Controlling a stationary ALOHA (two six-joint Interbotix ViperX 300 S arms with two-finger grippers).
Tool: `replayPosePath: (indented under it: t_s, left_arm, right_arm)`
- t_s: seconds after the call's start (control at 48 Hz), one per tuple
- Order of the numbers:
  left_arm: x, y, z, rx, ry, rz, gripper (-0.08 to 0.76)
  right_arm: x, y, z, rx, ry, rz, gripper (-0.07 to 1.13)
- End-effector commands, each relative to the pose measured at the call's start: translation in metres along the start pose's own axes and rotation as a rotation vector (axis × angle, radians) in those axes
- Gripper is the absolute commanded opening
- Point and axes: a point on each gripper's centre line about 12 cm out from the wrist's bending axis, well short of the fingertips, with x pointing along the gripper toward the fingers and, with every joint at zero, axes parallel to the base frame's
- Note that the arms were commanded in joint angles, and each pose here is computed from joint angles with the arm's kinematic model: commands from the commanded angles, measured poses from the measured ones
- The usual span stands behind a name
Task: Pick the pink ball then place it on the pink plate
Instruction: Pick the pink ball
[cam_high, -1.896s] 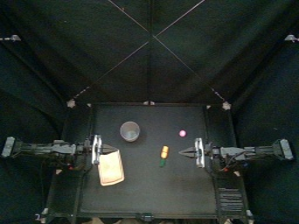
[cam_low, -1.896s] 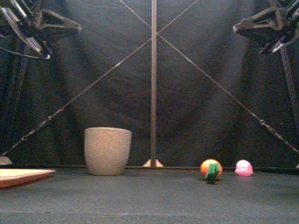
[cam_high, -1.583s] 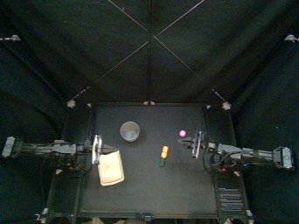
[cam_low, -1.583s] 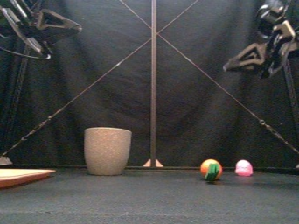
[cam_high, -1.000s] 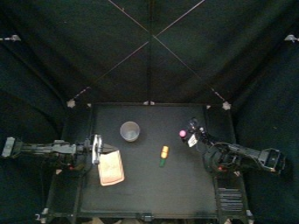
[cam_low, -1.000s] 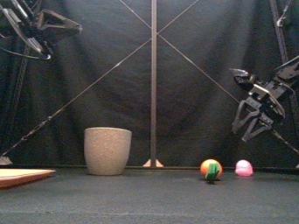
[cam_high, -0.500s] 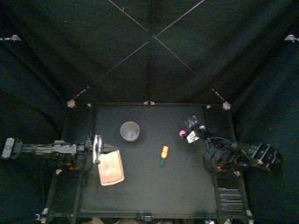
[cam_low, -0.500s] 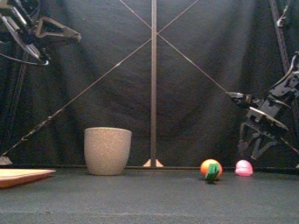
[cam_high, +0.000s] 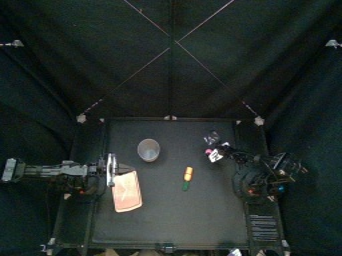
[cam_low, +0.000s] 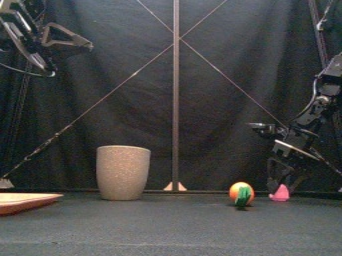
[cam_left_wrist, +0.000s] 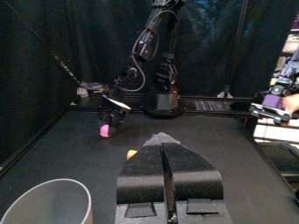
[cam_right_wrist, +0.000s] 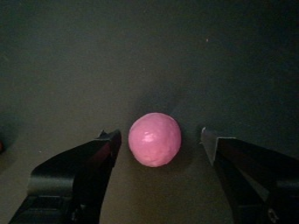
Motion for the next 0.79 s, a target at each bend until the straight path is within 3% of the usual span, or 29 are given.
replayPosePath:
  t_s: [0.021,0.479,0.792]
  left_arm:
    - [0.002,0.001,0.006,0.002,-0.018,0.005,-0.022]
    - [0.001,0.001,0.003,0.0,-0.011,0.005,-0.022]
    - [0.001,0.001,0.001,0.0,-0.006,0.005,-0.022]
  right_arm:
    - [0.002,0.004,0.005,-0.005,0.0,0.009,1.05]
    - [0.003,0.013,0.014,-0.024,-0.023,0.027,1.03]
    - [0.003,0.013,0.012,-0.037,-0.011,0.027,0.72]
